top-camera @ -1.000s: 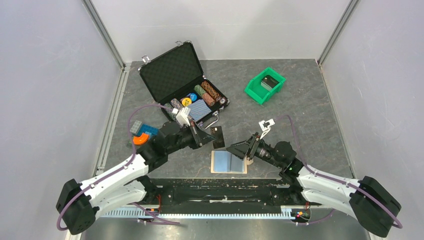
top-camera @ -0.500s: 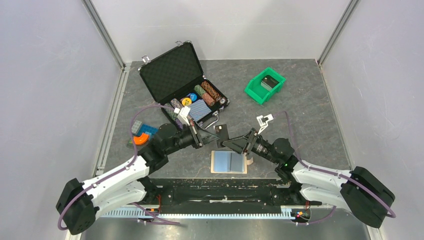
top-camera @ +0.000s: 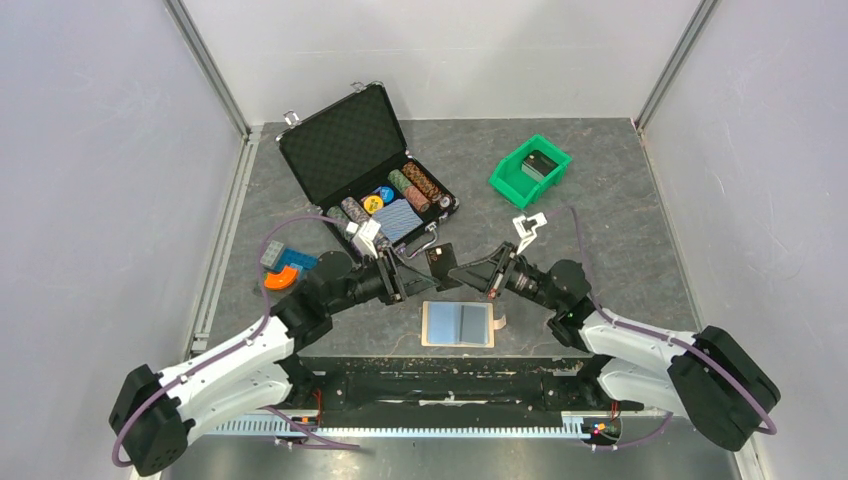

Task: Take the credit cards out of the card holder
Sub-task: Remove the credit card from the card holder, then place the credit card in the storage box.

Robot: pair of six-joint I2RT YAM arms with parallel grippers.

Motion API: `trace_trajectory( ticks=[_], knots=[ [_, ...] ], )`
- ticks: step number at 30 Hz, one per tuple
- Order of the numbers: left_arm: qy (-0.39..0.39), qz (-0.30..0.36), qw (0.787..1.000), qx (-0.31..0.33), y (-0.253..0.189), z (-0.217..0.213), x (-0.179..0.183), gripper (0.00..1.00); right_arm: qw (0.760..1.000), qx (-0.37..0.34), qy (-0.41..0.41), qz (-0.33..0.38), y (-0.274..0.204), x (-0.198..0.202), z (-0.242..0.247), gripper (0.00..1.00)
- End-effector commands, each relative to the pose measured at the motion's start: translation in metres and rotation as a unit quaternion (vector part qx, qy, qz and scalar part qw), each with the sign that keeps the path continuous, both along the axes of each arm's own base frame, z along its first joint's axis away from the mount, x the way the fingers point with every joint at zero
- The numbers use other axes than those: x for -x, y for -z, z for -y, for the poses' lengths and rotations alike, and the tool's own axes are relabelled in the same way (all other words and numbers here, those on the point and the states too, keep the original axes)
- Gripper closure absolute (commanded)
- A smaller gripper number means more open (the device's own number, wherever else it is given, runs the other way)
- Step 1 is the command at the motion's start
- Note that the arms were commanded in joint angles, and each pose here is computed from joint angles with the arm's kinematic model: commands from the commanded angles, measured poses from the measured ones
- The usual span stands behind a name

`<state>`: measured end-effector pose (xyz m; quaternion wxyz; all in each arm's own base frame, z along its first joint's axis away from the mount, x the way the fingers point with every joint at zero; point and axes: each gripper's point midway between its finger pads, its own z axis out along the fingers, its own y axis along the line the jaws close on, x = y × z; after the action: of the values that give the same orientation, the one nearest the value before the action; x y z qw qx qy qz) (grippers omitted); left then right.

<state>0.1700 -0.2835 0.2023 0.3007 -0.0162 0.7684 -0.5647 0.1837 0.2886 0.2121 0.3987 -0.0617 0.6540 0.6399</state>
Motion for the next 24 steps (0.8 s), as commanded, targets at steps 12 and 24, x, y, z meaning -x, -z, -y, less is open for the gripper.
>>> trace_trajectory(
  ticks=[12, 24],
  knots=[
    [0.111, 0.056, 0.988, -0.088, -0.025, -0.008, 0.019, 0.31, 0.966, 0.084, -0.225, 0.094, 0.003, 0.054, -0.009, 1.00],
    [0.180, 0.052, 0.980, -0.067, -0.031, 0.004, 0.034, 0.93, 0.965, 0.107, -0.225, 0.082, 0.013, 0.054, -0.008, 0.95]
  ],
)
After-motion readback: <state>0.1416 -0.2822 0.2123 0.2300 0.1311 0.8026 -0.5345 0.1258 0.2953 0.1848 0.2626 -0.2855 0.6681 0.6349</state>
